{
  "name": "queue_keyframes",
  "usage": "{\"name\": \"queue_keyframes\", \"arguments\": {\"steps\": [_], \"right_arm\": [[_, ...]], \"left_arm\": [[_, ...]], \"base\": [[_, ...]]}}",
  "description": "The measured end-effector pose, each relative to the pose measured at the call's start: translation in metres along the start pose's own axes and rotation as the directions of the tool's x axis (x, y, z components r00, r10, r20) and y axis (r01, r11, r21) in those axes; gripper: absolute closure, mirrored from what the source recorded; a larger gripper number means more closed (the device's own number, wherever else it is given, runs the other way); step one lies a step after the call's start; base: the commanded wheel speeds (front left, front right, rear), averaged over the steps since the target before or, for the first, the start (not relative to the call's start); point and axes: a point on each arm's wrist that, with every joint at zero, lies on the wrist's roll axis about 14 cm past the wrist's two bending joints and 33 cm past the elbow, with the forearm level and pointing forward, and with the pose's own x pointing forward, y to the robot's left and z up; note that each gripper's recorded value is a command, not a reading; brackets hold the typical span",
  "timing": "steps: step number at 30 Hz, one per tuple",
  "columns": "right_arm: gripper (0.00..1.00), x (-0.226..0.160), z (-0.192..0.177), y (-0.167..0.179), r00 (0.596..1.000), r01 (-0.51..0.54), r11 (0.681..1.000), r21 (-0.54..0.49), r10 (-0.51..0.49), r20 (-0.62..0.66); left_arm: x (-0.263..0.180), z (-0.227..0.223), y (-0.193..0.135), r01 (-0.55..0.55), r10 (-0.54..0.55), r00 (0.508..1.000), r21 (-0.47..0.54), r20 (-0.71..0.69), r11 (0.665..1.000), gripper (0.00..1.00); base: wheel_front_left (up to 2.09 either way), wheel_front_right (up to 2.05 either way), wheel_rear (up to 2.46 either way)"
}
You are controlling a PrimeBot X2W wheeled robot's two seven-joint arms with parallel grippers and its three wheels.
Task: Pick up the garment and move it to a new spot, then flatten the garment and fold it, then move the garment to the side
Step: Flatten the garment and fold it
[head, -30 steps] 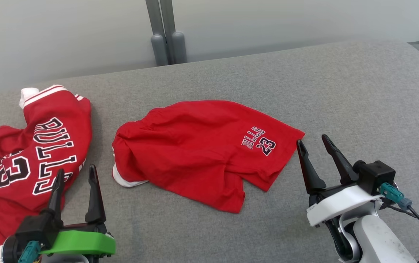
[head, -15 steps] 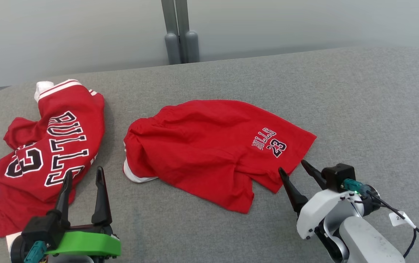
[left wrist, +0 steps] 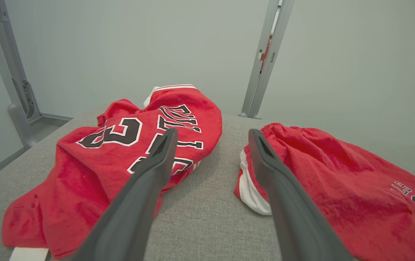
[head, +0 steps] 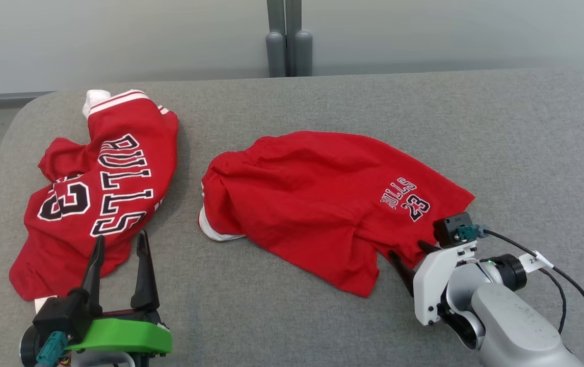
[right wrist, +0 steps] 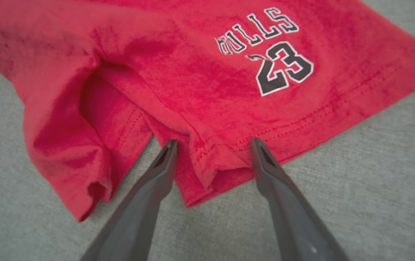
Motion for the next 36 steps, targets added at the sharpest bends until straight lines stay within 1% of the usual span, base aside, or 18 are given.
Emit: {"name": "queue_keyframes", "arguments": {"steps": [3, 4, 5, 6, 9, 12, 17, 22, 36], "right_arm": [[0.0, 0.003, -0.002, 0.001, 1.0, -0.005, 1.0, -0.001, 0.005, -0.023], [0.24, 0.005, -0.001, 0.002, 1.0, -0.008, 1.0, -0.003, 0.008, -0.025], [0.65, 0.005, -0.001, 0.002, 1.0, -0.01, 1.0, -0.005, 0.01, -0.022], [1.0, 0.005, -0.001, 0.002, 1.0, -0.01, 1.0, -0.012, 0.01, -0.02], [1.0, 0.005, -0.001, -0.001, 1.0, -0.008, 0.999, -0.044, 0.007, -0.022], [1.0, 0.006, 0.011, -0.009, 1.0, 0.005, 0.999, -0.054, -0.004, 0.022], [1.0, 0.016, 0.051, -0.019, 0.993, 0.02, 0.993, -0.116, -0.006, 0.118], [1.0, 0.03, 0.097, -0.037, 0.979, 0.053, 0.986, -0.16, -0.02, 0.203], [1.0, 0.09, 0.164, -0.064, 0.965, 0.08, 0.972, -0.219, -0.021, 0.261]], "left_arm": [[-0.002, -0.001, 0.004, -0.013, 0.013, 1.0, 0.001, -0.004, 1.0, 0.0], [-0.003, -0.002, 0.005, -0.015, 0.015, 1.0, -0.001, -0.005, 1.0, 0.0], [-0.003, -0.002, 0.006, -0.019, 0.019, 1.0, 0.0, -0.006, 1.0, 0.0], [-0.004, -0.002, 0.007, -0.021, 0.021, 1.0, 0.0, -0.006, 1.0, 0.0], [-0.004, -0.002, 0.008, -0.026, 0.026, 1.0, 0.0, -0.006, 1.0, 0.0], [-0.003, -0.001, 0.008, -0.023, 0.023, 1.0, -0.003, -0.004, 1.0, 0.0], [-0.003, -0.002, 0.01, -0.03, 0.03, 1.0, -0.004, -0.004, 1.0, 0.0], [-0.002, -0.003, 0.016, -0.051, 0.051, 0.999, -0.003, -0.008, 0.999, 0.0], [0.003, -0.014, 0.04, -0.12, 0.121, 0.992, 0.019, -0.045, 0.993, 0.0]], "base": [[0.0, 0.0, 0.0], [0.0, 0.0, 0.0], [0.0, 0.0, 0.0], [0.0, 0.0, 0.0], [0.0, 0.0, 0.0], [0.0, 0.0, 0.0], [0.0, 0.0, 0.0], [0.0, 0.0, 0.0], [0.0, 0.0, 0.0]]}}
